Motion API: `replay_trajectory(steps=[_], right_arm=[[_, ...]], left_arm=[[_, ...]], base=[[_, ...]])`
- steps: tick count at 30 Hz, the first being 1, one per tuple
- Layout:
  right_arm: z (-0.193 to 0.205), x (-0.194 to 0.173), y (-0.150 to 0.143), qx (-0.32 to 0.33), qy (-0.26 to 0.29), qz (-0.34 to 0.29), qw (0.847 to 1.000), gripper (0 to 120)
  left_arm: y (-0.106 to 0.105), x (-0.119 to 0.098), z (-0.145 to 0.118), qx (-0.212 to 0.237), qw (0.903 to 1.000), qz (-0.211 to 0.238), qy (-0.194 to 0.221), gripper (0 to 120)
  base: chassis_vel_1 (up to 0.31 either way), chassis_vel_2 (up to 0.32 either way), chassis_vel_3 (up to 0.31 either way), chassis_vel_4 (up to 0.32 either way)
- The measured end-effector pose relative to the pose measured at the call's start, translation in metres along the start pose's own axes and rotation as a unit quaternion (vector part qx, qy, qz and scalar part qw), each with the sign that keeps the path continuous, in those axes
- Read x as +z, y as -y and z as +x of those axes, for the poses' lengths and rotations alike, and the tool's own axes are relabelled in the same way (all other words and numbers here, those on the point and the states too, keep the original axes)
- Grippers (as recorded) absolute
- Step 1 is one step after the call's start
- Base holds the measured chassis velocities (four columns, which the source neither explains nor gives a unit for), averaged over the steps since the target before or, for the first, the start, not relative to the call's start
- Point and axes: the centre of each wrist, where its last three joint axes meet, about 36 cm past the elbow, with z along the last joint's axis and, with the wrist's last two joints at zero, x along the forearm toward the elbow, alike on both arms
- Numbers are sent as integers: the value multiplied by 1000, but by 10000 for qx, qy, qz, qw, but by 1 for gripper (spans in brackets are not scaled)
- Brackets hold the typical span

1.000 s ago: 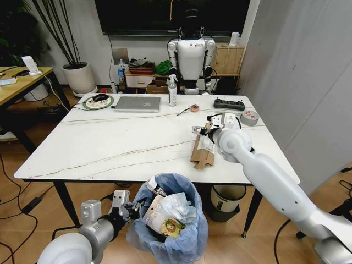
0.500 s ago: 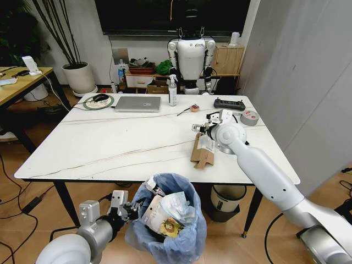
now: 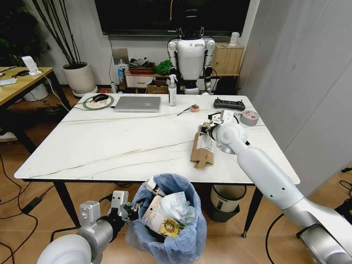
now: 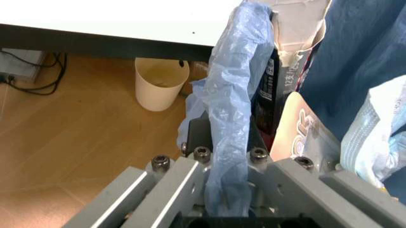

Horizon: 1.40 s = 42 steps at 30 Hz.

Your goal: Pick up the trash bin and place the trash from the table into it.

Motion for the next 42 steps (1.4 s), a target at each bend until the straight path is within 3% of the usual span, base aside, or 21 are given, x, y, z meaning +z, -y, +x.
replay_trajectory(steps=[11,17,23,30,34,42], right_arm=[[1,0,1,20,55,-18,10000,0],[23,-12,9,-23,276,-38,9996,0],[70,-17,9,-427,654,33,9969,0],[133,1,-10,-1540,1071,-138,9821,0],[172,4,-23,-2206,1364,-136,9657,0],[207,5,-32,-3127,1541,-275,9369,0]], left_arm=[[1,2,-1,14,10000,25,-17,0],[1,2,-2,31,10000,35,-15,0],[3,0,-5,87,9999,77,0,0],[2,-4,-8,104,9998,169,26,0],[2,-4,-8,86,9998,189,-10,0],[0,-2,-10,41,9993,337,-150,0]], base=[[0,0,0,0],[0,0,0,0],[0,0,0,0],[0,0,0,0],[0,0,0,0],[0,0,0,0]])
